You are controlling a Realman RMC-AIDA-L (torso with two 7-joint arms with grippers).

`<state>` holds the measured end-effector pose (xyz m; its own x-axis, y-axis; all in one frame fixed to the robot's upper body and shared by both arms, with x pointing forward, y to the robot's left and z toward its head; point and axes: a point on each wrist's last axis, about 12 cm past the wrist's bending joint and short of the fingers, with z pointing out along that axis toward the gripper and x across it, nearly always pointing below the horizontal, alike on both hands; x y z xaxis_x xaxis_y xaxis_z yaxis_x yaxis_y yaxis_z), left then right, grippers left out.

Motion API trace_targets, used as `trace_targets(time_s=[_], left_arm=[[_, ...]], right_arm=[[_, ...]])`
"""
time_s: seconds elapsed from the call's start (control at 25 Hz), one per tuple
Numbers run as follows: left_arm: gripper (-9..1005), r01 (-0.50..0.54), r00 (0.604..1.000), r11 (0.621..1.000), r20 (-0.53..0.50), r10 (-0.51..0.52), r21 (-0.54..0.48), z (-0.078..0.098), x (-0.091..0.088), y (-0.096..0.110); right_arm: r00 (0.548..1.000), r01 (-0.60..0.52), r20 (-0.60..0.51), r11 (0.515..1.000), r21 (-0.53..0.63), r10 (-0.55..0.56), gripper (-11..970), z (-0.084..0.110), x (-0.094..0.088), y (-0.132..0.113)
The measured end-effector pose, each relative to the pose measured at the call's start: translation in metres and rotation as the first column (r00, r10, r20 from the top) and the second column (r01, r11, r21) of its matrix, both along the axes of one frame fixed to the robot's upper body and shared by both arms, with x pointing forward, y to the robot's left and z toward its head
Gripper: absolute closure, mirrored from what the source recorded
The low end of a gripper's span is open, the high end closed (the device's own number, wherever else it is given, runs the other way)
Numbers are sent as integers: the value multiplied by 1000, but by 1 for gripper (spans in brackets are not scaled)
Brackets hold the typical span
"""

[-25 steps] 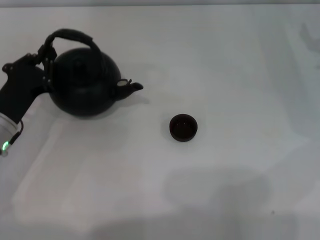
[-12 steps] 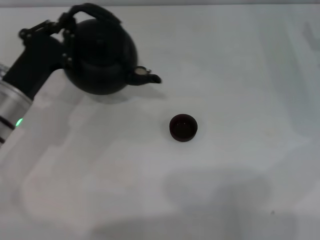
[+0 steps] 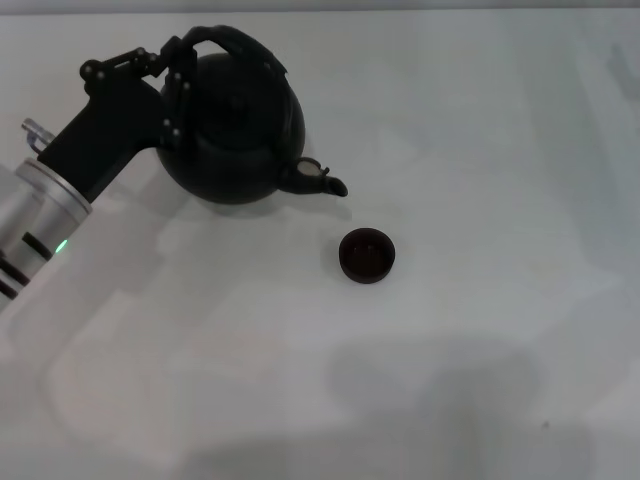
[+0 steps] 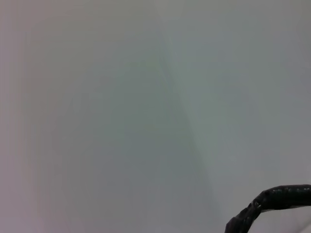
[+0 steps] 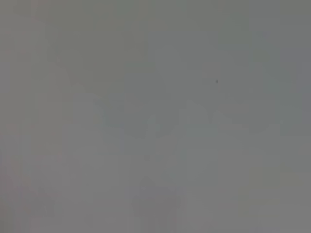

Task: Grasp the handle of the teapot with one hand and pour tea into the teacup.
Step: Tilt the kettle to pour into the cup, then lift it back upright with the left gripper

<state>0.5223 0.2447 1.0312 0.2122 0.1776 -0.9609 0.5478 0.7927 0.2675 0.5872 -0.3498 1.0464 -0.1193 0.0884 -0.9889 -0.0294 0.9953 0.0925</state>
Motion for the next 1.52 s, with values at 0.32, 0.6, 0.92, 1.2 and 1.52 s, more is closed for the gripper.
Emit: trace_targets(time_s=[0.32, 0.6, 0.92, 1.2, 1.52], left_arm=[[893, 63, 998, 993, 17, -65, 96, -4, -3, -9], [893, 68, 997, 990, 20, -70, 121, -4, 0, -11], [892, 96, 992, 979, 65, -109, 180, 0, 7, -18], [893, 108, 987, 969, 95, -132, 222, 1, 8, -21], [894, 103, 977, 960, 153, -146, 261, 4, 7, -27]], right_arm=[[1000, 0, 4, 1000, -2, 0, 123, 1, 1, -1], [1000, -1, 1, 1000, -1, 1, 123, 1, 1, 0], [1000, -1, 1, 1000, -2, 1, 123, 1, 1, -1], [1000, -1, 1, 1000, -1, 1, 124, 1, 1, -1], [1000, -1, 2, 1000, -2, 1, 124, 1, 1, -1]])
